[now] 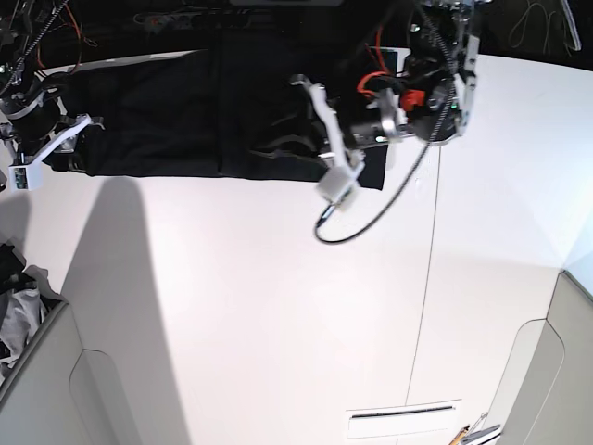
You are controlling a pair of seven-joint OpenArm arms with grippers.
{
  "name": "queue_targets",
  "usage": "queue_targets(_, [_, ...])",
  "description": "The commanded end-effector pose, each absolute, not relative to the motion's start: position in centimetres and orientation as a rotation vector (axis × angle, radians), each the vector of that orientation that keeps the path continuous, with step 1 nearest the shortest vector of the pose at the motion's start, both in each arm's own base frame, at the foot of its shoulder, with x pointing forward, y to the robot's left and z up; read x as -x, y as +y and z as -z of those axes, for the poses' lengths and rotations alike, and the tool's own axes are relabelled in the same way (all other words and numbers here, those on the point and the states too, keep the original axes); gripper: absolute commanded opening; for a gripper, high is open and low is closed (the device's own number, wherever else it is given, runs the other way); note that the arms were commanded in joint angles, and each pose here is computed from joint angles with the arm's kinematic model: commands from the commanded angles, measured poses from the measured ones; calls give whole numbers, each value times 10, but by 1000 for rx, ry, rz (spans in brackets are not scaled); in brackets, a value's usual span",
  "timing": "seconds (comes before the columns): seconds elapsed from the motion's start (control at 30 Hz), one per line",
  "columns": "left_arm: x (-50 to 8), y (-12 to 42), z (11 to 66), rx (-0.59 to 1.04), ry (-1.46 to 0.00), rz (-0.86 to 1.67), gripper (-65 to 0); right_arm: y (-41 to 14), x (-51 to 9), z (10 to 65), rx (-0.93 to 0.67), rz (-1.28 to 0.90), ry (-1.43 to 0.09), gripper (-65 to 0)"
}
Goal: Fold the T-shirt properly
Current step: 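Carry the strip end with the left gripper toward the right gripper, folding it in half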
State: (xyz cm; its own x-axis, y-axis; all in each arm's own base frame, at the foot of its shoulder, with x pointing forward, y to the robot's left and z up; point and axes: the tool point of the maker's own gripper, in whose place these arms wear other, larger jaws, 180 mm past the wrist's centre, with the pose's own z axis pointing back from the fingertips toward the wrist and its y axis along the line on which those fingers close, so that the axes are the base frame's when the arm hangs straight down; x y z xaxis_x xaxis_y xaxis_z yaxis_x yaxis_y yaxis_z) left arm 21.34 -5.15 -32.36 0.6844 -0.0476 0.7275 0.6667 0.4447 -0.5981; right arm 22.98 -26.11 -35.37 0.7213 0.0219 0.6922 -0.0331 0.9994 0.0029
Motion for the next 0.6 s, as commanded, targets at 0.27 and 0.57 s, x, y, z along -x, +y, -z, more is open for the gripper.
queue_targets(0.27, [-264, -69, 367, 904, -669, 586, -650, -264, -237, 343, -9, -40, -807, -453])
queue_targets(0.57, [-298, -66, 348, 972, -697, 518, -650, -265, -240, 341, 2, -43, -813, -453])
